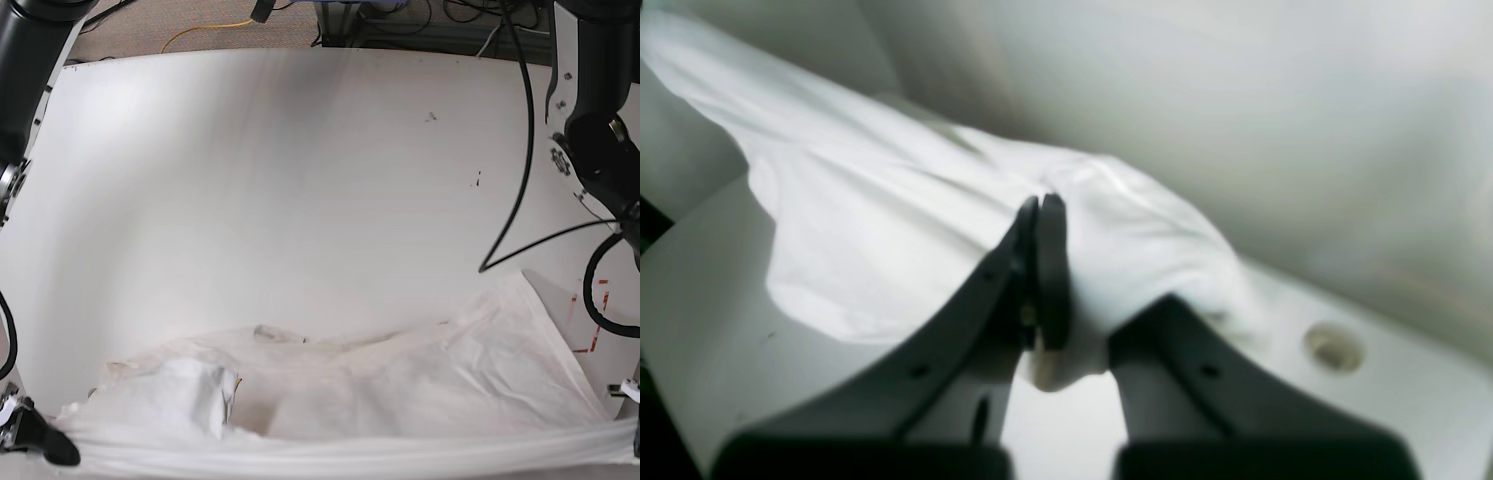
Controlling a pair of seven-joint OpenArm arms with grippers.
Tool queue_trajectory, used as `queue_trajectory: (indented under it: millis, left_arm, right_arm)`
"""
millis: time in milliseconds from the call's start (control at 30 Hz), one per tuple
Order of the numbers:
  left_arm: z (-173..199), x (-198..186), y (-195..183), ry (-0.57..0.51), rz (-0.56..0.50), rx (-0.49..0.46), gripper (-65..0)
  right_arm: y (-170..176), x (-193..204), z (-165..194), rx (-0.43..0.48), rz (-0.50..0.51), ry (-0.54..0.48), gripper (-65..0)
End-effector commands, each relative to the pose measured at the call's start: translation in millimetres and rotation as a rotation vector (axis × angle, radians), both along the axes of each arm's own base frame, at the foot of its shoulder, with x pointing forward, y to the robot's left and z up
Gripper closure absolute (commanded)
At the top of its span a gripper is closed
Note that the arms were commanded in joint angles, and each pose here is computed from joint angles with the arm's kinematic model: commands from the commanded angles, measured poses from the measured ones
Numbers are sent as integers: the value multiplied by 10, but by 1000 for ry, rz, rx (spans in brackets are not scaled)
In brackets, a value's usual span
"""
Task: Fold the T-shirt properly
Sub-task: 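Lift the shirt with both grippers and swing it up high, then lay the stretched shirt flat on the table with both grippers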
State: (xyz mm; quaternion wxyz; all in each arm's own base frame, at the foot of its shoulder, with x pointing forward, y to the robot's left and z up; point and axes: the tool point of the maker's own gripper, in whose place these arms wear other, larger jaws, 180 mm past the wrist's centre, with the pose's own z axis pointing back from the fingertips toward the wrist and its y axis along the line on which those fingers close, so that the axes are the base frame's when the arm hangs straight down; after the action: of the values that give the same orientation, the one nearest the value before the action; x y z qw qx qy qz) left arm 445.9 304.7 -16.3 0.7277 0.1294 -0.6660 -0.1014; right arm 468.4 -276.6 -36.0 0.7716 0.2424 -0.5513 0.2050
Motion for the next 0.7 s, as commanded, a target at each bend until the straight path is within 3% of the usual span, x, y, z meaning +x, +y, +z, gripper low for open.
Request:
queue_trajectory:
  millis: [0,267,500,667]
  left_arm:
    - [159,-141,35,-52,37,52,0]
    - [-790,-356,-126,130,19,27,0]
    - [-1467,-708,-254,283,-4,53,0]
    - [-1847,-904,-308,353,8,-21,0]
  right_arm:
    - [-278,-130,42,36,-53,-24,0]
    - [-424,-425,-912,131,-102,140,0]
    - [-453,-876,-1478,129,-138,214,0]
    - [-467,-1142,-1898,165,-168,303,0]
